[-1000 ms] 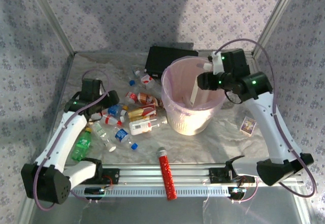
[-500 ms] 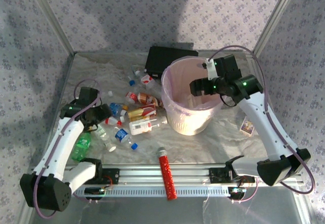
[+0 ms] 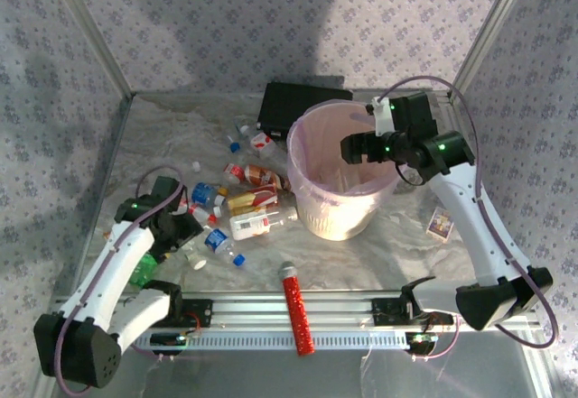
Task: Put the plastic bottles in the bin
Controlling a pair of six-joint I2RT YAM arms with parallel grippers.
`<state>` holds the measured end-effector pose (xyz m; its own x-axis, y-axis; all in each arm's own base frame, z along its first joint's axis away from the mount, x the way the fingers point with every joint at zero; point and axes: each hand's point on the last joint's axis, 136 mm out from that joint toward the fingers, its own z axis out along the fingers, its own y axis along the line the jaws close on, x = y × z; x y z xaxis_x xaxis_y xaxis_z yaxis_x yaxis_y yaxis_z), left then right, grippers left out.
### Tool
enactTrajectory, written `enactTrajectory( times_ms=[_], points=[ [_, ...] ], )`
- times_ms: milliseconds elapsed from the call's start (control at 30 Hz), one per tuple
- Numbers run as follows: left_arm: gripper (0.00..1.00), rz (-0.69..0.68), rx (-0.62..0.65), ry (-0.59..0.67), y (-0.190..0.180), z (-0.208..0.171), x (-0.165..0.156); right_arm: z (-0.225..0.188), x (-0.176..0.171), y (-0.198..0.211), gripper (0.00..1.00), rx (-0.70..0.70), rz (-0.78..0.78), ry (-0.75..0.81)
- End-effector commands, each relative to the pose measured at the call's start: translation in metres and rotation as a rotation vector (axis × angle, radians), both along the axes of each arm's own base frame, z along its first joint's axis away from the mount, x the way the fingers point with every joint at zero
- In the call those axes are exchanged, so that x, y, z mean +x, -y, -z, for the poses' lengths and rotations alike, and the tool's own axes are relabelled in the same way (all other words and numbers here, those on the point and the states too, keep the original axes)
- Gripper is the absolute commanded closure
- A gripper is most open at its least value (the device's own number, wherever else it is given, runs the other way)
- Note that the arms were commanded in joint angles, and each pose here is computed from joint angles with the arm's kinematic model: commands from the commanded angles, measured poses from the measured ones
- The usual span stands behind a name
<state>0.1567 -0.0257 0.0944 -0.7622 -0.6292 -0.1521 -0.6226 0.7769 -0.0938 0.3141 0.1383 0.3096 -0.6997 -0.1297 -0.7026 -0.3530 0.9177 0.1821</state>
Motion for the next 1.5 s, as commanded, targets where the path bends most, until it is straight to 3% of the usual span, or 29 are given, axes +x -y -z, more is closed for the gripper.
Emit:
enactTrajectory(
  times_ms=[0,233,467,600,733,867,967,1233,1467],
  points=[
    [0.19,-0.038,-0.026,0.021,0.004,0.008,0.006,-0.024,-0.007,0.003,0.07,0.029,-0.018,0.064],
    [0.22,-0.083,-0.01,0.028,-0.001,0.034,0.012,-0.032,-0.011,0.005,0.08,0.04,-0.017,0.094],
    [0.34,-0.097,-0.021,0.045,0.0,0.047,0.02,-0.036,-0.017,0.008,0.08,0.041,-0.015,0.104],
    [0.42,-0.097,-0.028,0.059,0.001,0.047,0.023,-0.049,-0.024,0.01,0.08,0.061,-0.019,0.139],
    [0.43,-0.083,-0.047,0.088,0.005,0.032,0.026,-0.067,-0.032,0.011,0.09,0.082,-0.025,0.18],
    [0.44,-0.025,-0.098,0.2,0.017,-0.005,0.041,-0.09,-0.036,0.004,0.09,0.139,-0.051,0.223],
    [0.49,0.084,-0.147,0.351,0.032,-0.048,0.063,-0.111,-0.036,-0.009,0.1,0.191,-0.073,0.256],
    [0.64,0.376,-0.409,0.76,0.098,-0.17,0.124,-0.144,-0.042,-0.092,0.09,0.305,-0.279,0.26],
    [0.7,0.623,-0.528,1.026,0.158,-0.242,0.13,-0.134,-0.022,-0.156,0.1,0.383,-0.316,0.152]
  ],
)
